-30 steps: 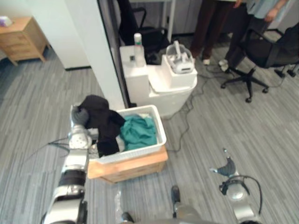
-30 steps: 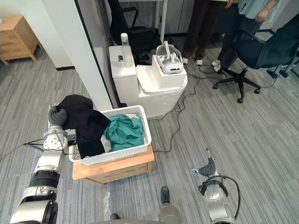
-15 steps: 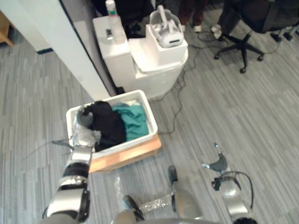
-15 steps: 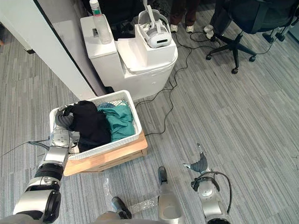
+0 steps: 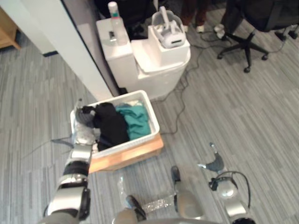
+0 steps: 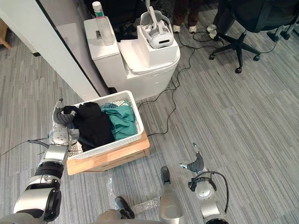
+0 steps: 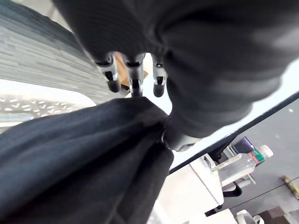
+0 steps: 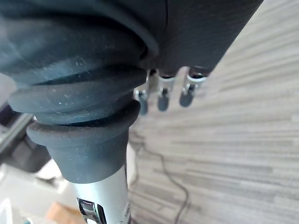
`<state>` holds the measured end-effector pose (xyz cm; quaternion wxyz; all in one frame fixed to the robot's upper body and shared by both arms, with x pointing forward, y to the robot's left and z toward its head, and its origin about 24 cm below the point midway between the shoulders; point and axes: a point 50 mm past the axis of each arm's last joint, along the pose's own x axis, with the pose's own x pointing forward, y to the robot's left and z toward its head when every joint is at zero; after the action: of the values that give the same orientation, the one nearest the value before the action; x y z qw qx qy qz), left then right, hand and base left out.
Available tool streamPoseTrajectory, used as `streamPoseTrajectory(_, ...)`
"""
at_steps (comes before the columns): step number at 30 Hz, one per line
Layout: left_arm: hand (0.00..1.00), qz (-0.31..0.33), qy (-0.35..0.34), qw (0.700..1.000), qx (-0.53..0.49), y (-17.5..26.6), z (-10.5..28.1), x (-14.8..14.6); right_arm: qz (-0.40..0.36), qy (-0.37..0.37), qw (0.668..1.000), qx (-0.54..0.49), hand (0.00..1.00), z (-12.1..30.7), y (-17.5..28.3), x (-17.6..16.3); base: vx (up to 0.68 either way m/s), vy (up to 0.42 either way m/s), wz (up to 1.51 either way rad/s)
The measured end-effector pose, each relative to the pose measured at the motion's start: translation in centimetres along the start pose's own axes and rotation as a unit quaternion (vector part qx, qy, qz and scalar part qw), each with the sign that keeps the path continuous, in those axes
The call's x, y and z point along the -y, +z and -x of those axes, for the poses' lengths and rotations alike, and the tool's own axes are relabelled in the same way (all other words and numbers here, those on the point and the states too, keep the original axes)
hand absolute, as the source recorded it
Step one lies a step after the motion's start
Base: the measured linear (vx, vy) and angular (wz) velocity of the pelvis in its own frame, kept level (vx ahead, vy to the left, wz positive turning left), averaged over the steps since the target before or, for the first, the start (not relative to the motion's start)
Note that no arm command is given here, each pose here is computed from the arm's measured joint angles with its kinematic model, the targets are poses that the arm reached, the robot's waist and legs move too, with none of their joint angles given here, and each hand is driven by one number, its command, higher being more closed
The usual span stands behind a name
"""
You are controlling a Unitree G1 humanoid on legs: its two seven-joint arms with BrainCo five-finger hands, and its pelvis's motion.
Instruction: Tidy the bed and pick cloth on bed and put in laundry
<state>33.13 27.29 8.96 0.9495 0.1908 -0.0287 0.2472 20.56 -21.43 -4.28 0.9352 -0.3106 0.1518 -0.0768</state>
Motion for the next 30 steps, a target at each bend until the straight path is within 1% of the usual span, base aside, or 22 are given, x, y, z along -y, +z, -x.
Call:
streamPoseTrajectory(3,0.0,0.045,-0.005,0.997,0.056,2.3,0.3,-0.4,0.0,-0.004,1.0,-0.006,0.0,0.0,-0.2,0.2,-0.02,0.005,0.19)
streamPoseTrajectory(5,0.0,0.067,-0.002,0.996,0.065,2.4,0.9,-0.7,0.003,-0.003,1.0,-0.015,0.0,0.0,-0.5,0.3,-0.01,-0.002,0.27)
streamPoseTrajectory(9,0.0,0.132,0.018,0.991,0.029,0.3,2.5,-1.4,0.006,-0.003,0.999,-0.046,0.0,0.1,-1.6,0.3,-0.01,-0.002,0.19)
streamPoseTrajectory(15,0.0,0.153,0.065,0.984,-0.066,-5.2,5.6,-3.6,0.0,-0.014,0.995,-0.099,0.0,0.0,-3.3,0.7,-0.01,0.005,0.14)
streamPoseTrajectory(17,0.0,0.181,0.094,0.971,-0.127,-8.3,7.8,-4.4,-0.003,-0.005,0.992,-0.126,0.0,0.5,-4.5,0.2,0.0,-0.006,0.03)
streamPoseTrajectory(18,0.0,0.193,0.11,0.956,-0.19,-11.3,10.1,-5.0,-0.005,0.002,0.99,-0.141,0.0,0.8,-5.0,-0.3,0.01,-0.022,0.09)
streamPoseTrajectory(19,0.0,0.194,0.117,0.95,-0.214,-12.4,11.1,-5.3,-0.006,0.004,0.989,-0.145,0.0,0.9,-5.1,-0.4,0.01,-0.029,0.09)
streamPoseTrajectory(20,0.0,0.199,0.131,0.934,-0.267,-14.7,13.4,-5.7,-0.008,0.008,0.988,-0.155,0.0,1.1,-5.4,-0.7,0.01,-0.024,0.04)
streamPoseTrajectory(22,0.0,0.2,0.138,0.906,-0.346,-17.5,17.0,-5.7,-0.018,0.006,0.984,-0.177,0.0,1.5,-6.2,-0.9,0.0,0.0,0.0)
streamPoseTrajectory(23,0.0,0.198,0.137,0.899,-0.366,-18.2,18.0,-5.6,-0.018,0.008,0.983,-0.183,0.0,1.6,-6.4,-1.0,0.0,0.0,0.0)
streamPoseTrajectory(24,0.0,0.195,0.135,0.884,-0.403,-19.3,20.0,-5.5,-0.018,0.012,0.982,-0.189,0.0,1.7,-6.7,-1.1,0.0,-0.019,0.04)
streamPoseTrajectory(27,0.0,0.197,0.121,0.846,-0.48,-21.3,24.2,-4.9,-0.022,0.029,0.978,-0.206,0.0,1.7,-7.1,-1.8,-0.01,-0.014,-0.04)
streamPoseTrajectory(30,0.0,0.198,0.095,0.822,-0.525,-22.1,26.5,-3.8,-0.041,0.038,0.968,-0.244,0.0,2.1,-8.3,-2.5,-0.03,-0.022,-0.11)
